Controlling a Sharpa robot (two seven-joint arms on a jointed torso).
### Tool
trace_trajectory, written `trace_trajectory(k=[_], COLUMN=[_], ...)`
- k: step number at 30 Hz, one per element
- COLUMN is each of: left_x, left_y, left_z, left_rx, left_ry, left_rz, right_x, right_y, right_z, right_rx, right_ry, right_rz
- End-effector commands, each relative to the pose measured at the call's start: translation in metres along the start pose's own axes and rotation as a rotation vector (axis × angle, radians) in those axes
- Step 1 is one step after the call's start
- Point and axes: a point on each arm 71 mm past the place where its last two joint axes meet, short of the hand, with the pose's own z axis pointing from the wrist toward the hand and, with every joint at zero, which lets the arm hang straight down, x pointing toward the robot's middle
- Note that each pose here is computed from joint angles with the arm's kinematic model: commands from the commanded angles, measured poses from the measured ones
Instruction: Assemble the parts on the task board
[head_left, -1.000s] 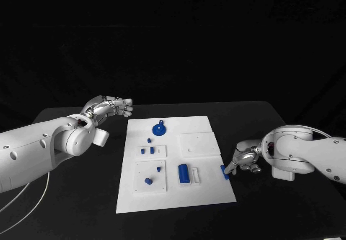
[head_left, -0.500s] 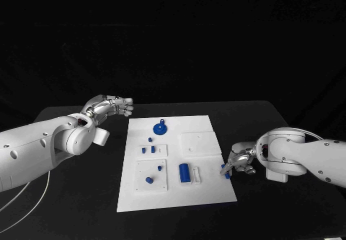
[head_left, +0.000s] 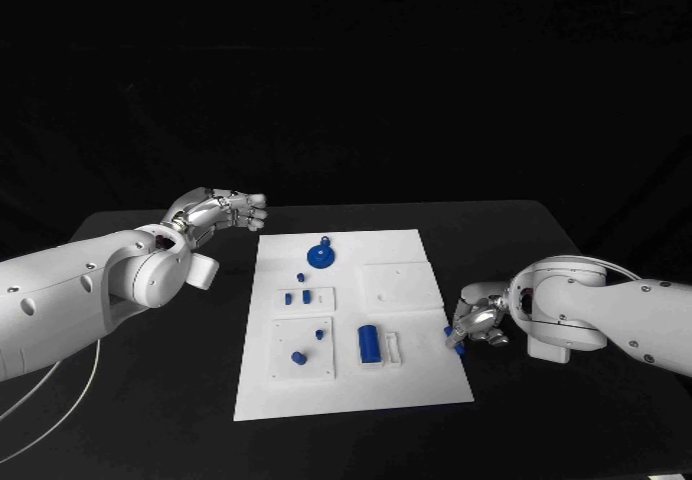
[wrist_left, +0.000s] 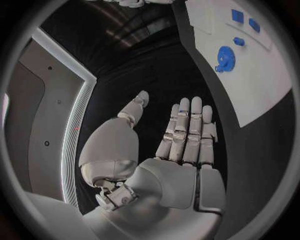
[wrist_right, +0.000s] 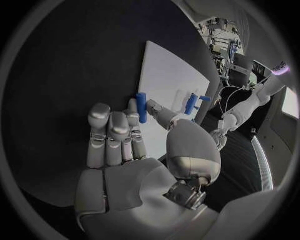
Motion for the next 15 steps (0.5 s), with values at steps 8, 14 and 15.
trace_trajectory(k=[8, 14, 15], left_x=[0.0012, 0.0012, 0.0018], left_y=[-0.001, -0.0009, -0.001], left_z=[-0.0002, 0.0002, 0.0004], left_rx=[0.006, 0.006, 0.006], left_ry=[0.012, 0.013, 0.015], left_rz=[-0.01, -0.01, -0.01], right_x=[0.005, -0.012, -0.015], right_y=[-0.015, -0.012, -0.01], right_z=[0.001, -0.007, -0.009], right_rx=[0.023, 0.002, -0.004], right_ry=[0.003, -0.053, -0.06], right_rz=[0.03, 0.041, 0.041])
